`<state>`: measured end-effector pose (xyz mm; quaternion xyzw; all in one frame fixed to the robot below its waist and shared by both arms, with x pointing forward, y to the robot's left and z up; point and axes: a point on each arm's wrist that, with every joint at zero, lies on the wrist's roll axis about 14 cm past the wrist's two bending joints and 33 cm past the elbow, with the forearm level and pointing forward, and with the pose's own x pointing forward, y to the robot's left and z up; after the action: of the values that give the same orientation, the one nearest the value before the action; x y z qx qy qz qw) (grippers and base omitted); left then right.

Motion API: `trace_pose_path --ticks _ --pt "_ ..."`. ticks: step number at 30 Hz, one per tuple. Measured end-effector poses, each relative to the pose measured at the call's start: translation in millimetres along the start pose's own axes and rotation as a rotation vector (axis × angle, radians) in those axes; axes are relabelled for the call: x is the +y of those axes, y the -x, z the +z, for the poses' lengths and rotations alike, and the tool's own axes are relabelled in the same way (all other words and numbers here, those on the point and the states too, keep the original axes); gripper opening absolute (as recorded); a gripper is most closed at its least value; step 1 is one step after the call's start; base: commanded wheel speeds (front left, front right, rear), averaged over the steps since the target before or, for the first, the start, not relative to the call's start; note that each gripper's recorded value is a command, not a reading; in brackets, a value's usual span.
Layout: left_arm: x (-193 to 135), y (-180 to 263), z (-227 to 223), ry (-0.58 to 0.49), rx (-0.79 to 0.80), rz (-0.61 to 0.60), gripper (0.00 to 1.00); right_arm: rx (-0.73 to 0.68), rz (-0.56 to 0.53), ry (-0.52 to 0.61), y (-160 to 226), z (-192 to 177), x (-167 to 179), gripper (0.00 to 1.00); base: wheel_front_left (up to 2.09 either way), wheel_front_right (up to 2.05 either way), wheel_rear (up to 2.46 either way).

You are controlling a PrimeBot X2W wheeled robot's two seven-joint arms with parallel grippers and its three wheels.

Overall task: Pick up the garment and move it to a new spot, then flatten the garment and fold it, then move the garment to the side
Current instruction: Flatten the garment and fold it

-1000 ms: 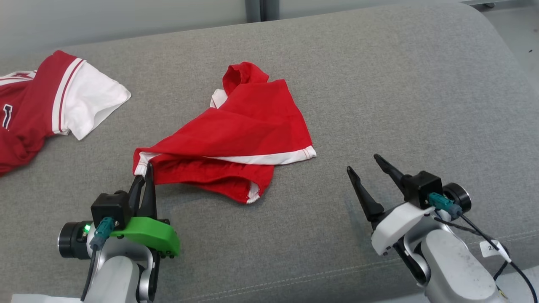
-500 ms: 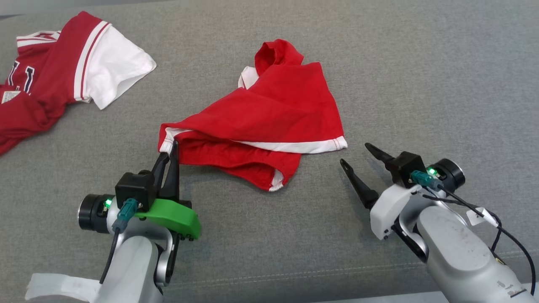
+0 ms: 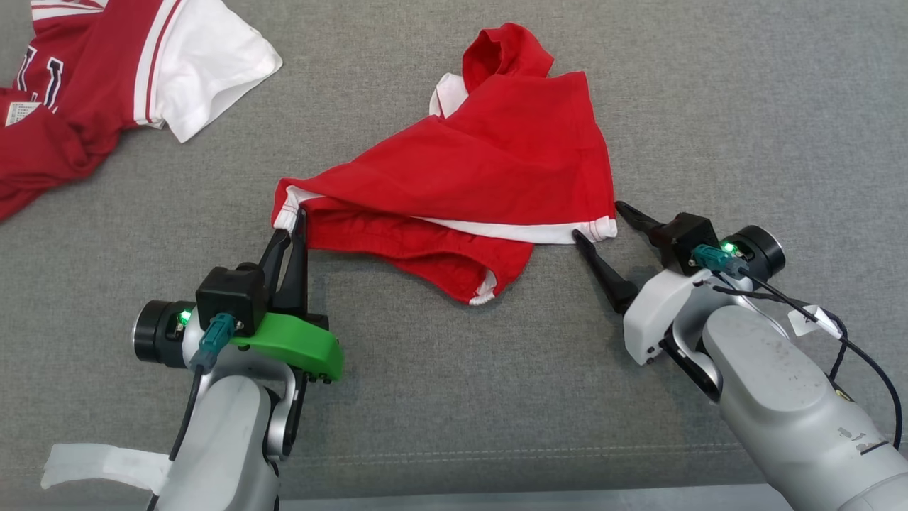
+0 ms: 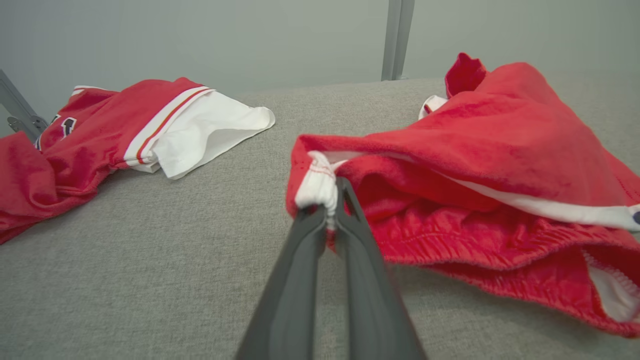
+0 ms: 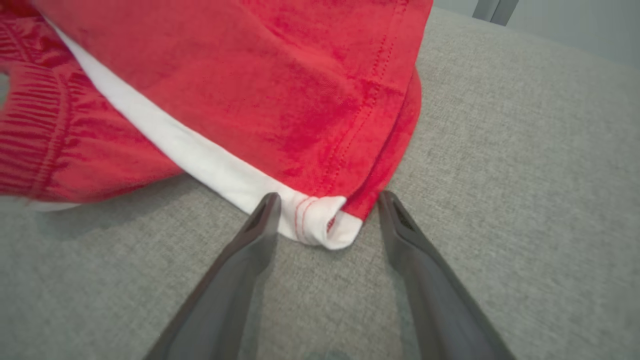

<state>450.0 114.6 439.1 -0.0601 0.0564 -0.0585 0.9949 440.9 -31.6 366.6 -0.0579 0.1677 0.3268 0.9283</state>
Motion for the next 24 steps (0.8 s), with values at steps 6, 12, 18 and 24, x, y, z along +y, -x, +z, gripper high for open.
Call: trace_pose_path --ticks 6,12,18,24 --pt "1 -1 -2 0.002 0.005 0.005 0.0 -0.008 0.021 0.003 -2 0 5 1.0 0.0 0.0 0.0" --pt "0 -2 -3 0.005 0.006 0.004 0.0 -0.009 0.035 0.017 0 -1 9 1.0 0.0 0.0 0.0" --pt "-1 -2 -2 -0.001 0.005 0.0 0.0 -0.003 0.031 0.038 3 -2 7 0.91 0.0 0.0 0.0" --pt "-1 -1 0 -0.003 0.002 0.001 0.0 -0.002 0.043 0.059 4 -1 11 0.4 0.0 0.0 0.0"
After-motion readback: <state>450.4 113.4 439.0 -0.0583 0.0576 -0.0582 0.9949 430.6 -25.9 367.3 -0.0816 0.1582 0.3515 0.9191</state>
